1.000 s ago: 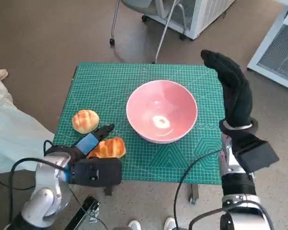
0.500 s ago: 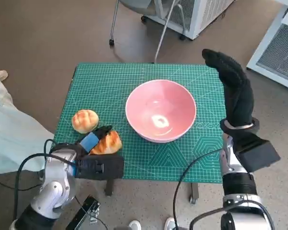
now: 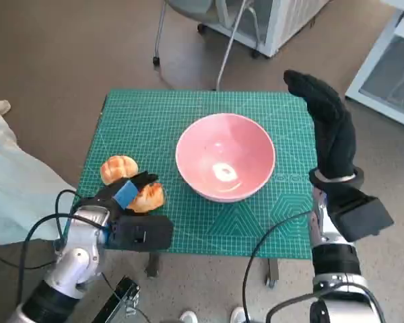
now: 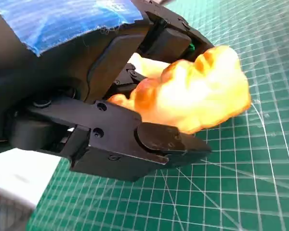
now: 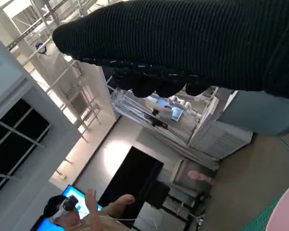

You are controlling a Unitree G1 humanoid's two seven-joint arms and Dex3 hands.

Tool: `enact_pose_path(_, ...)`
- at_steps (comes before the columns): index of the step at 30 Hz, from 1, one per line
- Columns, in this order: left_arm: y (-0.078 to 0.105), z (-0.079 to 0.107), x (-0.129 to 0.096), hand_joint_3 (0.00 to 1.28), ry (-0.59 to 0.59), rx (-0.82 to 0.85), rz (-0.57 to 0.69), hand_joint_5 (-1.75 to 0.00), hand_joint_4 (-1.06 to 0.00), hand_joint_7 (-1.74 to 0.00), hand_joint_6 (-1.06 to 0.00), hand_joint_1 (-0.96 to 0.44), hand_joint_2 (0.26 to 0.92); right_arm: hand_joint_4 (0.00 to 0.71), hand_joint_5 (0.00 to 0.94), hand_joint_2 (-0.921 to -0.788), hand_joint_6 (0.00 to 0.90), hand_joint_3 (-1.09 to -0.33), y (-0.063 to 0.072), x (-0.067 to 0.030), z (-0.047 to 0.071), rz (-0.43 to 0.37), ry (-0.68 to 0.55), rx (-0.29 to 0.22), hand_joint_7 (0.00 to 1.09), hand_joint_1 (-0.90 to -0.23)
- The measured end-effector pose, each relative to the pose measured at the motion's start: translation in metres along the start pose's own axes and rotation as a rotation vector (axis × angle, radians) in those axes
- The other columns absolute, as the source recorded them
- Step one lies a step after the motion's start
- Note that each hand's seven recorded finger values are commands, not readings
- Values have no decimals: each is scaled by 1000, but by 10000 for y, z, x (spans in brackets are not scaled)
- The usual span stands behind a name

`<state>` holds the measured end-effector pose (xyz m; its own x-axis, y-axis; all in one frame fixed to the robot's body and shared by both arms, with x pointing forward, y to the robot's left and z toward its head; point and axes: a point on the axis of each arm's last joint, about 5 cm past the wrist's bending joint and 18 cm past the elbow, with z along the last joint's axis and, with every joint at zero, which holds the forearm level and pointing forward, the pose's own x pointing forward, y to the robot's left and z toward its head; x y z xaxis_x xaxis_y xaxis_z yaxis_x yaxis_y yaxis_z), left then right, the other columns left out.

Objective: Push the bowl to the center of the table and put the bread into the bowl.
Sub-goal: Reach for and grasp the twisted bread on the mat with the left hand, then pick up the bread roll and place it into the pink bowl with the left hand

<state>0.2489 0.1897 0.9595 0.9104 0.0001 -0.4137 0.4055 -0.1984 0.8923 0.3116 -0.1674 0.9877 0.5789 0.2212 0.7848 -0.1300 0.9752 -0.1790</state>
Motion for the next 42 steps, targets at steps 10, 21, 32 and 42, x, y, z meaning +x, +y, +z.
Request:
enact_pose_path(10,75,-63,-134,167,-53,-22,81,-1381,-610,-1098,-509,45,920,451,0,-921,147,-634,9,-2,-4,-7,0,12,923,-452)
enact_pose_path(21,568,-156,-429,98,-57,-94,343,-1140,-766,-1073,-674,3,875,451,0,-921,147,-633,8,-4,-8,-7,0,22,922,-451)
enact_pose_path(32,1171,-84,-648,389,-135,-152,641,-1079,-839,-1068,-736,2,683,452,1,-921,137,-628,11,4,-12,-6,-3,23,918,-458)
enact_pose_path(42,1473,247,-495,264,-289,-125,799,-989,-849,-1131,-709,2,756,453,1,-921,136,-628,8,13,-12,-7,-11,19,920,-455)
